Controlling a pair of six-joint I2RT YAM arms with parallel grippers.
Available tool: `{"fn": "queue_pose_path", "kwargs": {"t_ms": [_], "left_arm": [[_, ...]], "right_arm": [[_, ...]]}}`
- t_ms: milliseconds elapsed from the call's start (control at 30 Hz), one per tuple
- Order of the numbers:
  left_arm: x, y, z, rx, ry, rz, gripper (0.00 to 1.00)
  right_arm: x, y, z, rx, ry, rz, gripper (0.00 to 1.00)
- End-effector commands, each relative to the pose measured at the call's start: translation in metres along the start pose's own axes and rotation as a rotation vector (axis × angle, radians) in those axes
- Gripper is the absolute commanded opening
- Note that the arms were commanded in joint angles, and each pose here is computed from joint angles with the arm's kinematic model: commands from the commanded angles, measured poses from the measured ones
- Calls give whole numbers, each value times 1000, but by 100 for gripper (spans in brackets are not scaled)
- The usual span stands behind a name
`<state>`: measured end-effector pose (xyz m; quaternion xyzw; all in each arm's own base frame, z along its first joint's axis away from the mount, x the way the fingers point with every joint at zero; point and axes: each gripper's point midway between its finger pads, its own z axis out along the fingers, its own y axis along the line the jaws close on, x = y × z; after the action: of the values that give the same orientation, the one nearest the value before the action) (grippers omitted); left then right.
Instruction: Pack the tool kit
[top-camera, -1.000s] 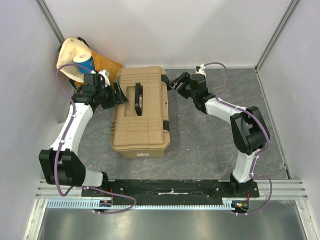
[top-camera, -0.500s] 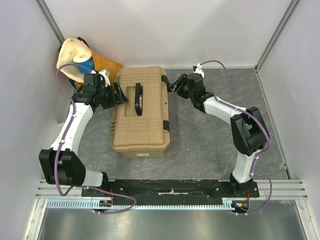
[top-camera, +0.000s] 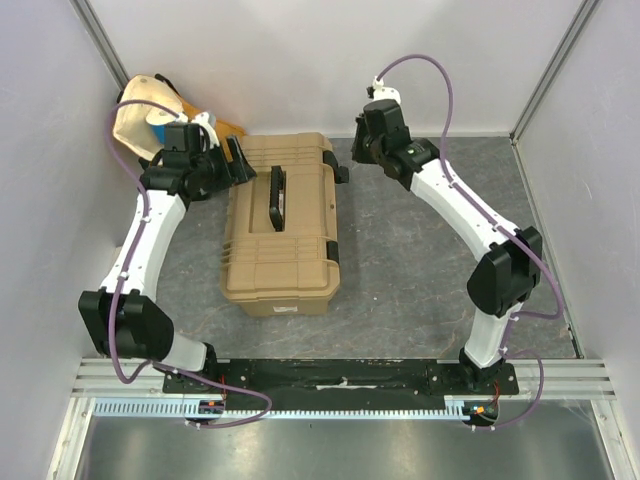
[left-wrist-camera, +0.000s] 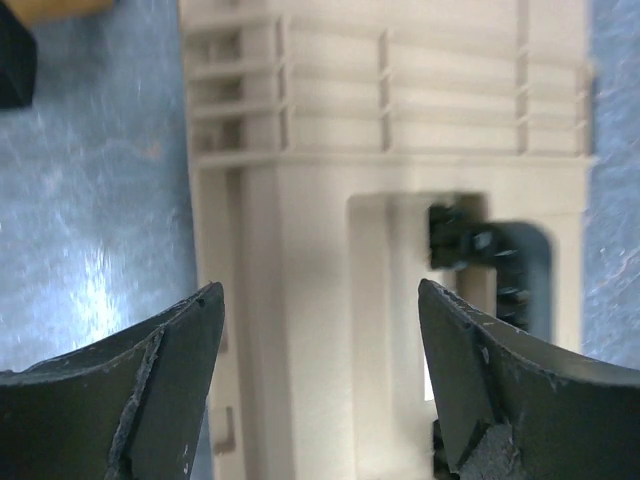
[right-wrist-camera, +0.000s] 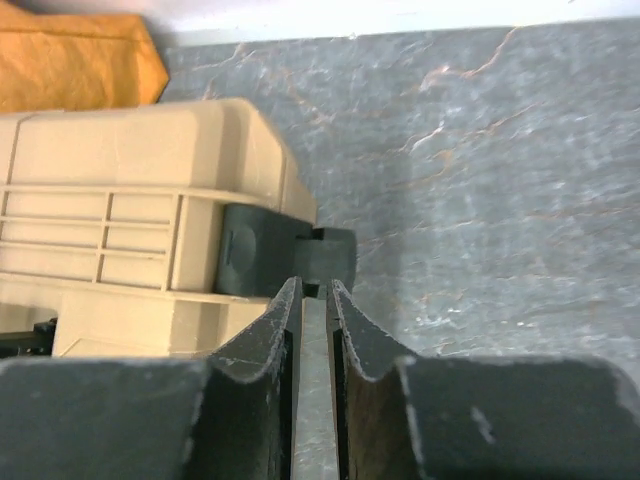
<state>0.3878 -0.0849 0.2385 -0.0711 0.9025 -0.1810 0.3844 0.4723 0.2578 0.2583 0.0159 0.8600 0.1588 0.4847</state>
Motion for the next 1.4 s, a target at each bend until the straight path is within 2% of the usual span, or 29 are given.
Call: {"fn": "queue_pose_path", "kwargs": {"t_ms": [0, 133, 233, 500, 700, 833, 1100, 1367], "left_arm": [[-57, -17, -9, 38, -170, 72, 84], [-56, -9, 6, 23, -148, 57, 84], [-47, -4, 20, 23, -108, 48, 84], [-10, 0, 52, 79, 17, 59, 82], [14, -19, 61, 247, 108, 113, 78], [24, -28, 65, 324, 144, 120, 75], [63, -62, 80, 464, 234, 47, 71], [118, -103, 95, 579, 366, 8, 68]], "right_arm": [[12, -37, 3, 155, 95, -171, 18], [20, -45, 24, 189, 128, -261, 5], [34, -49, 43, 201, 165, -305, 0], [62, -47, 86, 159, 183, -361, 0], [68, -34, 107, 58, 161, -420, 0], [84, -19, 121, -52, 191, -460, 0], [107, 18, 126, -268, 199, -376, 0], [116, 46, 131, -347, 142, -263, 0]]}}
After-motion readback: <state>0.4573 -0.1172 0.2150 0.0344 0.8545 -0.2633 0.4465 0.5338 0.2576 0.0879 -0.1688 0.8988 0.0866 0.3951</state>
